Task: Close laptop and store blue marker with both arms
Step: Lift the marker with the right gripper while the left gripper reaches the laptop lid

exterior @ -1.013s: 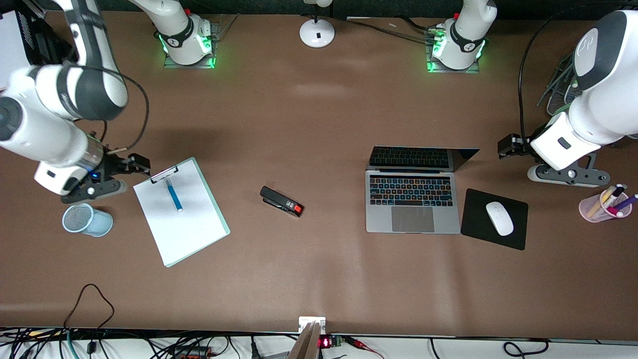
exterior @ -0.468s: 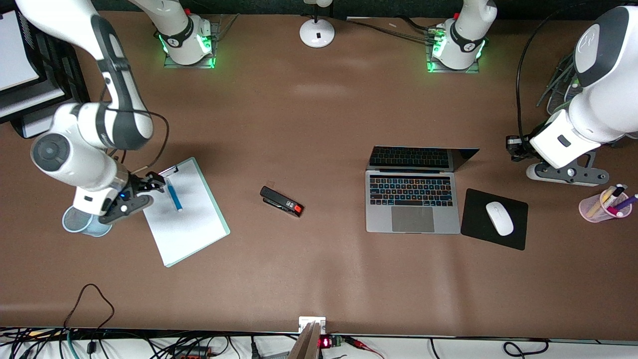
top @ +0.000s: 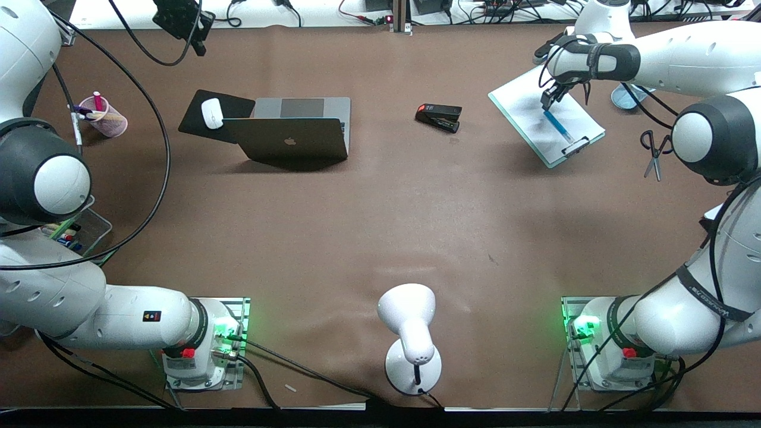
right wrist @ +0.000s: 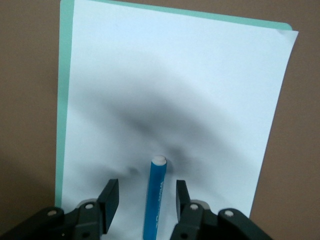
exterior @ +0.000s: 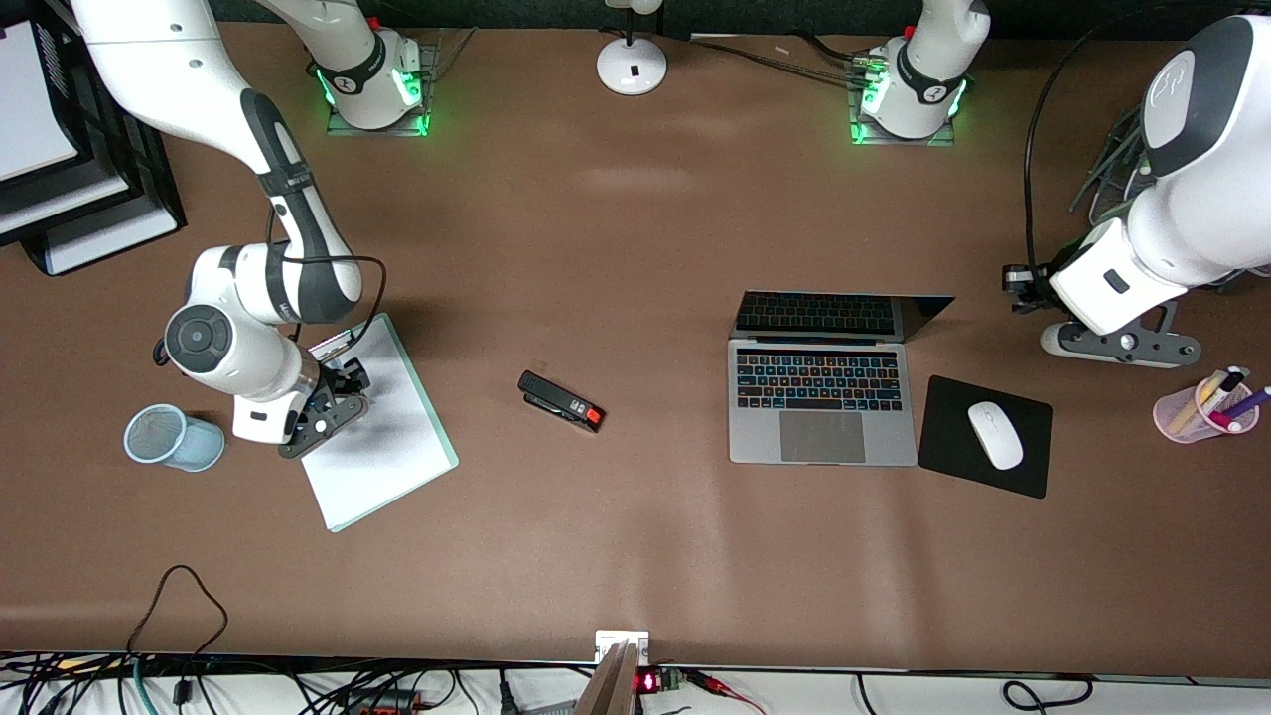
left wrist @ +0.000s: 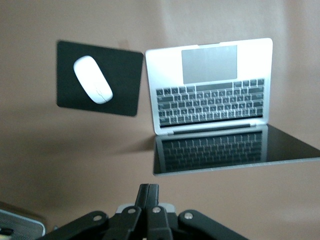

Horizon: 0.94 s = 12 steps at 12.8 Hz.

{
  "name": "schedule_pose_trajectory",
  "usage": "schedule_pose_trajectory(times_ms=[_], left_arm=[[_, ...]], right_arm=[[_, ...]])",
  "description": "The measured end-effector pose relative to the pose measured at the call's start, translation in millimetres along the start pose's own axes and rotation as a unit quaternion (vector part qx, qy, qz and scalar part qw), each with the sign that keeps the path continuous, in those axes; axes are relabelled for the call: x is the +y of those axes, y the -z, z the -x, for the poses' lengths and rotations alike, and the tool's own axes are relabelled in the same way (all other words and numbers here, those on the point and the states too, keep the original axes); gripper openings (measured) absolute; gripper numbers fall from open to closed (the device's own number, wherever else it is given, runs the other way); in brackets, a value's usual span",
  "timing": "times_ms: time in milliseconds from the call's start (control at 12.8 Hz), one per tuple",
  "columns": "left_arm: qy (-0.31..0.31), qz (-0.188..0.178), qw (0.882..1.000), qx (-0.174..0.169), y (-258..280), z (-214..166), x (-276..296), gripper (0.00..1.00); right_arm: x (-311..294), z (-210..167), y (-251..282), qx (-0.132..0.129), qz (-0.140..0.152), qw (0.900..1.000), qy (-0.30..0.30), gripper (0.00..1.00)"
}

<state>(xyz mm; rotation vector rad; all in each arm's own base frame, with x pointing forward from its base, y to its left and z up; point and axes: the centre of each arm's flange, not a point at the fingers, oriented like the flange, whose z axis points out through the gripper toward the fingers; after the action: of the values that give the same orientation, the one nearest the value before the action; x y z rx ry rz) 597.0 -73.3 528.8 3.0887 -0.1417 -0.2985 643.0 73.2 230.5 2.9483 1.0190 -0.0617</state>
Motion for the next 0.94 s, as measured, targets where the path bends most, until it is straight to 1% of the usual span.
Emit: schedule_pose_trajectory(times_ms=[156, 234, 312, 390, 468, 623, 779, 857, 935], left_arm=[[0.015, 0.030, 0.999, -0.023, -9, 3, 6, 0.01], [0.020, 0.035, 0.999, -0.032, -16, 6, 9, 0.01], [0.021, 0.035, 0.998, -0.040, -23, 9, 13, 0.01], [0.023, 0.034, 0.998, -0.045, -29, 14, 16, 0.01], [0.023, 0.033, 0.998, -0.045, -34, 19, 18, 0.01], [0.025, 0.037, 0.998, -0.032, -52, 32, 27, 0.01], [0.026, 0.031, 0.999, -0.034, -70, 53, 42, 0.01], [0.025, 0.027, 0.999, -0.039, -77, 64, 48, 0.01], [0.021, 0.023, 0.999, -0.043, -82, 73, 54, 0.01]], right_arm=[[1, 0, -6, -0.001, 0.000, 1.000, 0.006, 0.52], [1, 0, -9, 0.002, 0.002, 1.000, 0.009, 0.52], [1, -1, -13, 0.004, 0.004, 1.000, 0.011, 0.52], [2, -1, -20, 0.004, 0.005, 1.000, 0.012, 0.47], [2, -2, -27, 0.005, 0.006, 1.000, 0.012, 0.47], [2, -2, -38, 0.004, 0.007, 1.000, 0.012, 0.43], [3, -2, -44, 0.001, 0.006, 1.000, 0.011, 0.43], [4, -2, -46, 0.001, 0.006, 1.000, 0.011, 0.36], [5, -2, -47, 0.000, 0.005, 1.000, 0.011, 0.35]])
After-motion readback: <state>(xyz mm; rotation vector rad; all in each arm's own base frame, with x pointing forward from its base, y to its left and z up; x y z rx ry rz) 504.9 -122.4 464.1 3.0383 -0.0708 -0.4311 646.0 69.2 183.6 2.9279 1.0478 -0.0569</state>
